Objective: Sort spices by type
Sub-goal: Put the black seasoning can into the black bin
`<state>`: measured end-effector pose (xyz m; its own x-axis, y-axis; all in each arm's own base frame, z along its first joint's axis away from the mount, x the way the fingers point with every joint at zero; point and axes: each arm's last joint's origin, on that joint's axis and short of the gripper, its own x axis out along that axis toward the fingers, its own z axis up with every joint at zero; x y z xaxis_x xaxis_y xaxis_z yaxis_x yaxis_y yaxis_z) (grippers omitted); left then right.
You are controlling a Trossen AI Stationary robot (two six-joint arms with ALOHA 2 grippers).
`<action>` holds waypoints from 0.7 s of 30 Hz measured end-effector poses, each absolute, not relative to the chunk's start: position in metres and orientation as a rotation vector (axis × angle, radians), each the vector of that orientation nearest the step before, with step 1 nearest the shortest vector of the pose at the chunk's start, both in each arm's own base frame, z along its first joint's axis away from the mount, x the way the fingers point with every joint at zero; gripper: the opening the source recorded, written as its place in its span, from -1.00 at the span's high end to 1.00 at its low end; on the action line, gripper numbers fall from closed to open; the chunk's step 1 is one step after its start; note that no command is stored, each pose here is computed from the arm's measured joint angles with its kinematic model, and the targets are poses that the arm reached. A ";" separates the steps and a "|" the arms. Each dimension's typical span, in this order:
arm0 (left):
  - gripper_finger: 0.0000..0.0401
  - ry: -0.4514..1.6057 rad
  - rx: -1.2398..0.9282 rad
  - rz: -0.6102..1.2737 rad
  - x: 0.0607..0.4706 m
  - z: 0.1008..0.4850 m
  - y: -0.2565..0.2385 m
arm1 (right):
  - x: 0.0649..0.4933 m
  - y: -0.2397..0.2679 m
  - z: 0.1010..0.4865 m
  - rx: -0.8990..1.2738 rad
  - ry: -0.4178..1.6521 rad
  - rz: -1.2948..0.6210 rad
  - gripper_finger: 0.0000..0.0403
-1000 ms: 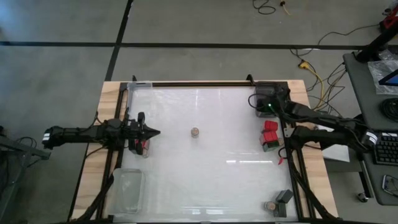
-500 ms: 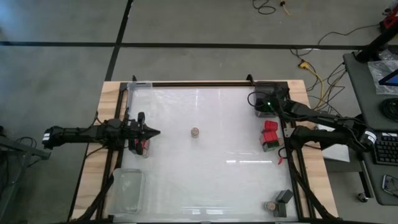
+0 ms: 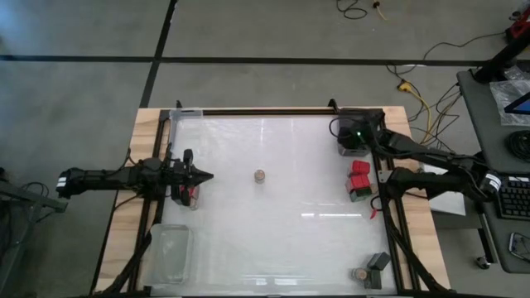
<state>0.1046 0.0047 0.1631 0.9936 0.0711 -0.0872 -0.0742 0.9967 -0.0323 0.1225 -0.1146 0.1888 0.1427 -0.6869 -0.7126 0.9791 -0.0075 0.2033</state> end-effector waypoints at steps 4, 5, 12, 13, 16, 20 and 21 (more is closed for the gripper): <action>1.00 0.086 -0.035 0.073 0.105 0.163 0.005 | 0.124 -0.116 0.194 0.767 0.475 -1.393 -0.04; 1.00 0.086 -0.036 0.073 0.105 0.163 0.005 | 0.124 -0.116 0.195 0.765 0.475 -1.394 -0.04; 1.00 0.086 -0.035 0.073 0.105 0.163 0.005 | 0.120 -0.116 0.204 0.736 0.536 -1.443 -0.04; 1.00 0.086 -0.035 0.073 0.105 0.163 0.005 | 0.118 -0.116 0.205 0.737 0.553 -1.457 -0.04; 1.00 0.086 -0.035 0.073 0.105 0.163 0.005 | 0.112 -0.118 0.204 0.771 0.579 -1.482 -0.03; 1.00 0.086 -0.035 0.073 0.105 0.163 0.005 | 0.106 -0.121 0.202 0.846 0.613 -1.461 0.07; 1.00 0.087 -0.035 0.073 0.105 0.163 0.005 | 0.105 -0.123 0.202 0.864 0.612 -1.456 0.11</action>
<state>0.1046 0.0047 0.1630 0.9936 0.0711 -0.0877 -0.0742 0.9967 -0.0319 0.1047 -0.1226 0.2017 0.0552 -0.5874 -0.8074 0.9879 -0.0853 0.1296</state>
